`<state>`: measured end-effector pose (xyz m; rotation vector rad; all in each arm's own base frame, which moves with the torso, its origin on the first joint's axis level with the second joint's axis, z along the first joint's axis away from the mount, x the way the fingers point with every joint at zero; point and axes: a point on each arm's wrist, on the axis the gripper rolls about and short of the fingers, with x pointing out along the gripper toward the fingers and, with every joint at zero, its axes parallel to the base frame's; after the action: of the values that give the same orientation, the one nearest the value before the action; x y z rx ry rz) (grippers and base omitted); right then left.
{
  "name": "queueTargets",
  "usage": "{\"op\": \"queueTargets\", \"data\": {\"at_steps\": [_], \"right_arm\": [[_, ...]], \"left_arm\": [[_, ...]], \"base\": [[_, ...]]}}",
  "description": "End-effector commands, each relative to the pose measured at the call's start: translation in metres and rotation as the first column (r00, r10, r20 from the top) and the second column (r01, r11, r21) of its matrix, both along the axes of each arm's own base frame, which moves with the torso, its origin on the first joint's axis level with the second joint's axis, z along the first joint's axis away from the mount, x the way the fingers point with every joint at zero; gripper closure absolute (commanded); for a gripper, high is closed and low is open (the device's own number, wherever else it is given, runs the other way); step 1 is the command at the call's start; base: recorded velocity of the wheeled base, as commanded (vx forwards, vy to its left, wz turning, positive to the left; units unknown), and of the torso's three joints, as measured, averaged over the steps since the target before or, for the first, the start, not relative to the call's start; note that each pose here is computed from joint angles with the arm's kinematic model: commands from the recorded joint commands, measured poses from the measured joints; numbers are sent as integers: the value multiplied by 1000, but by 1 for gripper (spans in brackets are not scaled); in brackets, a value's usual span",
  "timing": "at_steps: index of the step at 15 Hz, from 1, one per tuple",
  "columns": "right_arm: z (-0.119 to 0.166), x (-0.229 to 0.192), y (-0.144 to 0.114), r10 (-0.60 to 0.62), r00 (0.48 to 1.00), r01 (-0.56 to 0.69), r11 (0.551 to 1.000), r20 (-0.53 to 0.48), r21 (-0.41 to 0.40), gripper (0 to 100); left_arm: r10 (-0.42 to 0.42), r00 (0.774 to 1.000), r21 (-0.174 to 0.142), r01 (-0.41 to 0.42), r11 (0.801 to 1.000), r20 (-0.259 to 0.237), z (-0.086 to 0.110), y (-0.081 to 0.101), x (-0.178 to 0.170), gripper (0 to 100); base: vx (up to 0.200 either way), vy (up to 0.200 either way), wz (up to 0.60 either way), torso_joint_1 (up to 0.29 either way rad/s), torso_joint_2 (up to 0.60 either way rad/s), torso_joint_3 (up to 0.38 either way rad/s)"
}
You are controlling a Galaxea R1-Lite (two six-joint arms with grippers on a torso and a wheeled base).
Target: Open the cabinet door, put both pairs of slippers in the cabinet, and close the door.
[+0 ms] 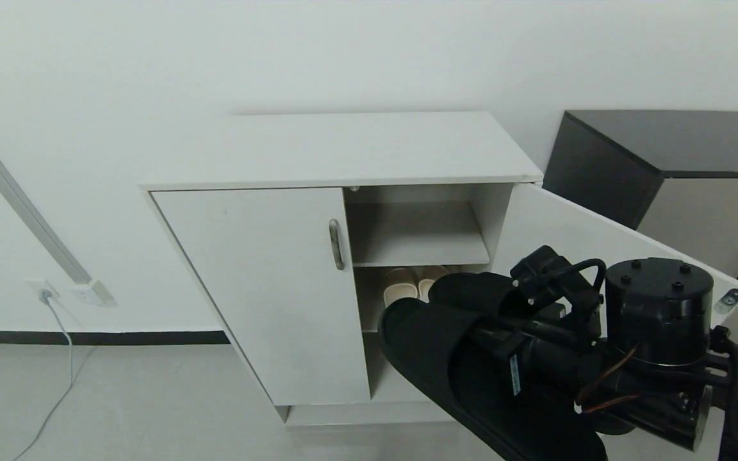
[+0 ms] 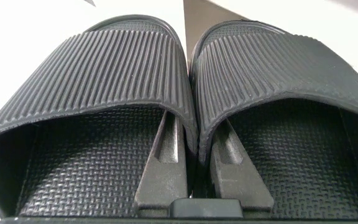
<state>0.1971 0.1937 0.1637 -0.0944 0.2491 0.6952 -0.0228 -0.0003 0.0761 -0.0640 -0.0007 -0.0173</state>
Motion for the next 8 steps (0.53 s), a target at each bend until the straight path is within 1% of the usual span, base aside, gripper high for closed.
{"op": "queueTargets", "data": {"at_steps": [1,8], "right_arm": [[-1,0,0,1,1000,-1,1000,-2,-2,100],[-3,0,2,4,1000,-4,1000,-7,-7,100]], "left_arm": [[0,1000,0,0,1000,-1,0,0,0,100],[0,1000,0,0,1000,-1,0,0,0,100]], "base": [[0,0,0,-173,500,320],[0,0,0,-144,475,329]]}}
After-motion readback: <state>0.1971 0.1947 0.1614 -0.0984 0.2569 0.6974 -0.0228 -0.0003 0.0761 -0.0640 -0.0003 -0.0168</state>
